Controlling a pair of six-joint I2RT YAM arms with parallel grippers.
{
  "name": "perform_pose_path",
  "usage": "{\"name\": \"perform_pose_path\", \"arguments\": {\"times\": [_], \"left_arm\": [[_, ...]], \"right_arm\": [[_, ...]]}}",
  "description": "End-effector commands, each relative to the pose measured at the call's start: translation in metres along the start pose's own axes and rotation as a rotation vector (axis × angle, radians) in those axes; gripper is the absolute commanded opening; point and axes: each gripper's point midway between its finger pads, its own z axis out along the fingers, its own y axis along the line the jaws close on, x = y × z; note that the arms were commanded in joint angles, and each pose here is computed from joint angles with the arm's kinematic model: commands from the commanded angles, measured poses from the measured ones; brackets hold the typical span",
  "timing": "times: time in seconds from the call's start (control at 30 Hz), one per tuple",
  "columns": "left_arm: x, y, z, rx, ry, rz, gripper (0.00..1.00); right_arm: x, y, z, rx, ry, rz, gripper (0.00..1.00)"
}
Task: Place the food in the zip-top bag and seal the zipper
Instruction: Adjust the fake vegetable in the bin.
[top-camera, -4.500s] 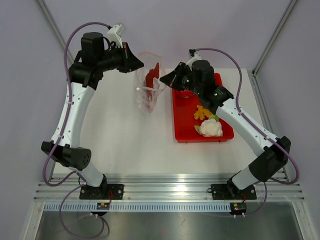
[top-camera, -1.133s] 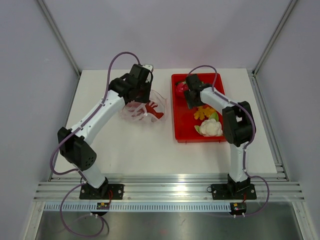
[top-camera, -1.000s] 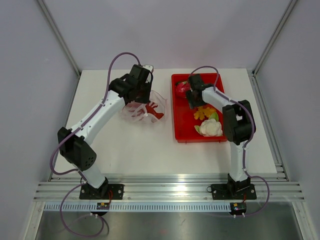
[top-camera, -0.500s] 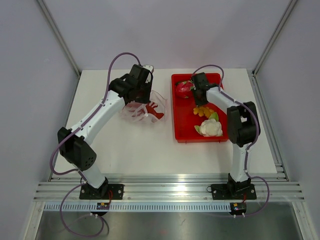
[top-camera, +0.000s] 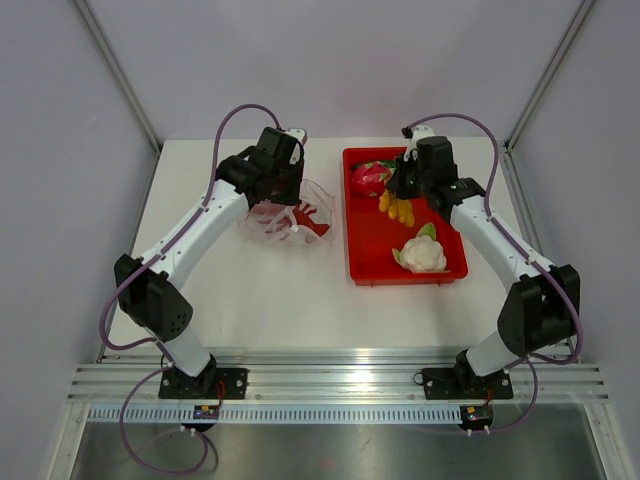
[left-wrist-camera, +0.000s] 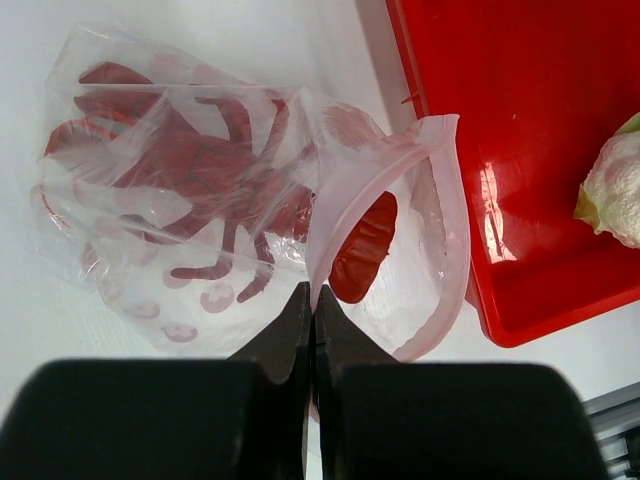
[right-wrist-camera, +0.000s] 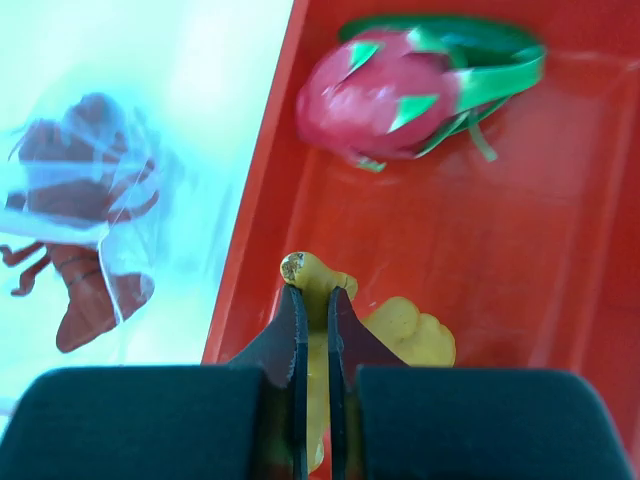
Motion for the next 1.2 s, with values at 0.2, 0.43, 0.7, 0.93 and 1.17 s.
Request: {"name": "perform_pose_path", "arguments": {"times": [0.2,0.43,0.7,0.93,1.17], "left_arm": [[-0.029,-0.013,-0.011,0.065,-0.093,-0.026,0.0],[-0.025,-0.009,-0.011,0.053,-0.089,-0.025,0.0],[-0.024,-0.01,-0.008,0.059,-0.081,-0.024,0.0],[-0.024,-0.012,-0.007,0.067,-0.077,-0.021,0.0],[-0.021,-0.008,-0.01,0.055,-0.074,-0.007,0.0]], "right_arm": [[0.063,0.025,0.056,0.048,0.18,-0.215,0.02],[0.055,0.022,0.064,0.145,0.161,-0.167,0.79],[0.072,0.007,0.031,0.167,0.209,0.185,0.6],[0.126,0.016,0.025,0.195,0.303,0.497,0.76],[0.162,0.008,0.035,0.278,0.379,0.587,0.77]]}}
